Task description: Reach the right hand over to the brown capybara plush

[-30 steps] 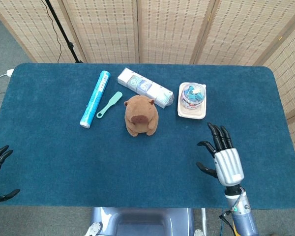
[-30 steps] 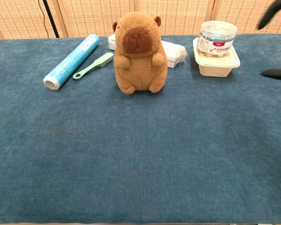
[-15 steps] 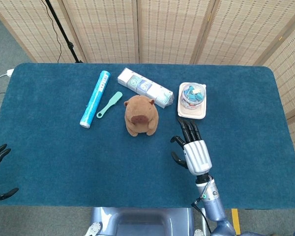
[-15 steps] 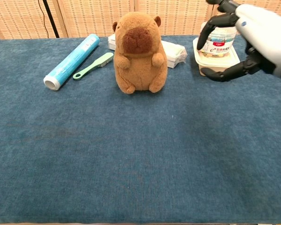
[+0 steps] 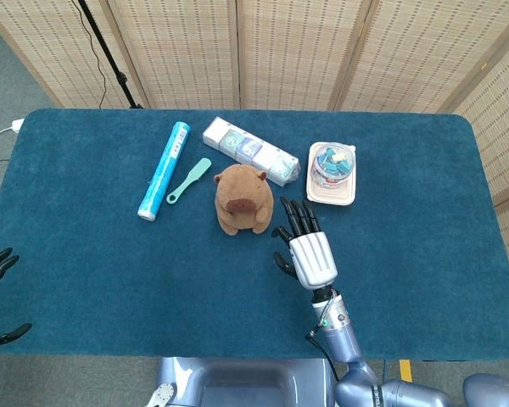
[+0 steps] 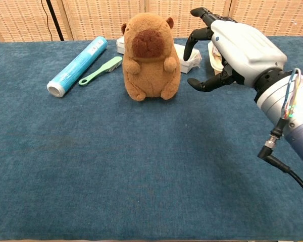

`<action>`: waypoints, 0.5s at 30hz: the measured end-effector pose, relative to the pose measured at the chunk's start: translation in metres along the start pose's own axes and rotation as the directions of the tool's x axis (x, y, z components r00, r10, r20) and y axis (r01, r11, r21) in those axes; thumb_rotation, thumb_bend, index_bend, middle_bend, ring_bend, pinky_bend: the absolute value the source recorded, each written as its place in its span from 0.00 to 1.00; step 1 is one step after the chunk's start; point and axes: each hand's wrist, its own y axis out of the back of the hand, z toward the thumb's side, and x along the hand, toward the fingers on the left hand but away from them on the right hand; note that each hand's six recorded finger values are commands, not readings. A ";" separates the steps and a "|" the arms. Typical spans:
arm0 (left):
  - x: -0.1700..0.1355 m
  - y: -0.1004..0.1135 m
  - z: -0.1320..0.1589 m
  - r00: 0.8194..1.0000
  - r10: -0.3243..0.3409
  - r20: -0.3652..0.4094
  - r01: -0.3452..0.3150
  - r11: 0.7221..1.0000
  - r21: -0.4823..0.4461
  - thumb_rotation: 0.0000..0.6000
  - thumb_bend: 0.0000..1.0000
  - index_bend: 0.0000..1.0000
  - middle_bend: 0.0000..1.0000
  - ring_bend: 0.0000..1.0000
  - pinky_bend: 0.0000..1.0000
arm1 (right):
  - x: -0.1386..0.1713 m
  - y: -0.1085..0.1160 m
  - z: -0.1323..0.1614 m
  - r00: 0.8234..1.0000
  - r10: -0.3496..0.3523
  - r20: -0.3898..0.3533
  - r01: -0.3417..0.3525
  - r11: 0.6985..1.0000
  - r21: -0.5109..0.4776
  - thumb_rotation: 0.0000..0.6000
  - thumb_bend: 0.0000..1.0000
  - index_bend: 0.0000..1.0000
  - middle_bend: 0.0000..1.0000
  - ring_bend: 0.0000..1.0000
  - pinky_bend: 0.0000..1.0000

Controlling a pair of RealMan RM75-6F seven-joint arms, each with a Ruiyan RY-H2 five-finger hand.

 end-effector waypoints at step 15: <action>0.004 0.000 -0.002 1.000 -0.003 -0.016 0.003 1.000 -0.002 1.00 0.00 0.00 0.00 0.00 0.00 | -0.032 -0.020 0.007 0.997 -0.002 0.082 0.004 1.000 -0.019 1.00 0.00 0.48 0.04 0.00 0.01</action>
